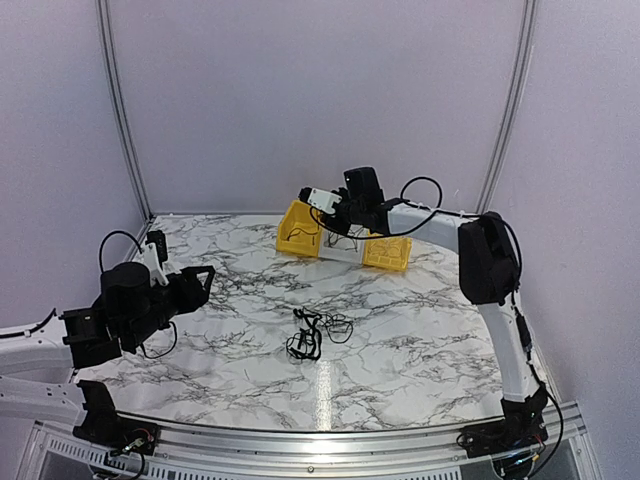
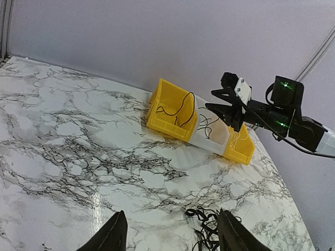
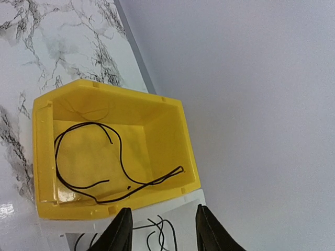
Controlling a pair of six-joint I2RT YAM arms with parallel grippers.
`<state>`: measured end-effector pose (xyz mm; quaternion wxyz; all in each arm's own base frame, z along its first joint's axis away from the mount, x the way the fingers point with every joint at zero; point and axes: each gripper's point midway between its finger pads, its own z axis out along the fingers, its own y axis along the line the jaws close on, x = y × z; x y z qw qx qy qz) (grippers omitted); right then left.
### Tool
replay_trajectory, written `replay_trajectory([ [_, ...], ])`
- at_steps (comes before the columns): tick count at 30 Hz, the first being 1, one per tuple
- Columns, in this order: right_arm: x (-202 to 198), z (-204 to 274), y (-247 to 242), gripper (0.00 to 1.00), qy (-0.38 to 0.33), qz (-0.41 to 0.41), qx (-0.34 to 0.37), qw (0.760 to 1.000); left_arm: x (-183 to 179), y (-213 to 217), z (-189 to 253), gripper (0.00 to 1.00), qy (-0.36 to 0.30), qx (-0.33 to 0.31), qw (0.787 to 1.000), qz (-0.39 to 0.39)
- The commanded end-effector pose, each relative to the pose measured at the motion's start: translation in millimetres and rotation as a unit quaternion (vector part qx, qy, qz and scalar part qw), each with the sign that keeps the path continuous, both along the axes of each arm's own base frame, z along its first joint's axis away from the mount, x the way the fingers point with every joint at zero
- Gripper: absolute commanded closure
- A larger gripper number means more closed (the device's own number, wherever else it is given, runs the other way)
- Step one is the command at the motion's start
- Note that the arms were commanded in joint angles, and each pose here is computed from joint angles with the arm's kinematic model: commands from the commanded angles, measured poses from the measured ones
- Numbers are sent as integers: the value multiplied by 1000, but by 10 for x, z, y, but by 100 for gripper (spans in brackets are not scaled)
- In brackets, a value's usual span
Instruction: Untangle the cables
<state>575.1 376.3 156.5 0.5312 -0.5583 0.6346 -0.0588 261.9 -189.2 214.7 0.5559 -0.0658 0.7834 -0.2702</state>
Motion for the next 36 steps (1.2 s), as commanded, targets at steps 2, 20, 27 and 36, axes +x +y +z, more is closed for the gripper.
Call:
replay_trajectory([
  [2,-280,292,-167,57,24,-17,3,1000,2,-84,-163,40,15,3,1000,-18],
  [20,-2385,-250,-233,63,304,142,49,941,213,-1249,-1150,45,188,36,969,-159],
  [27,-2606,-463,-34,61,319,153,44,934,367,-1571,-1342,46,249,-56,955,-151],
  [36,-2637,-882,-17,58,331,136,6,934,511,-1889,-1446,56,295,-188,924,-156],
])
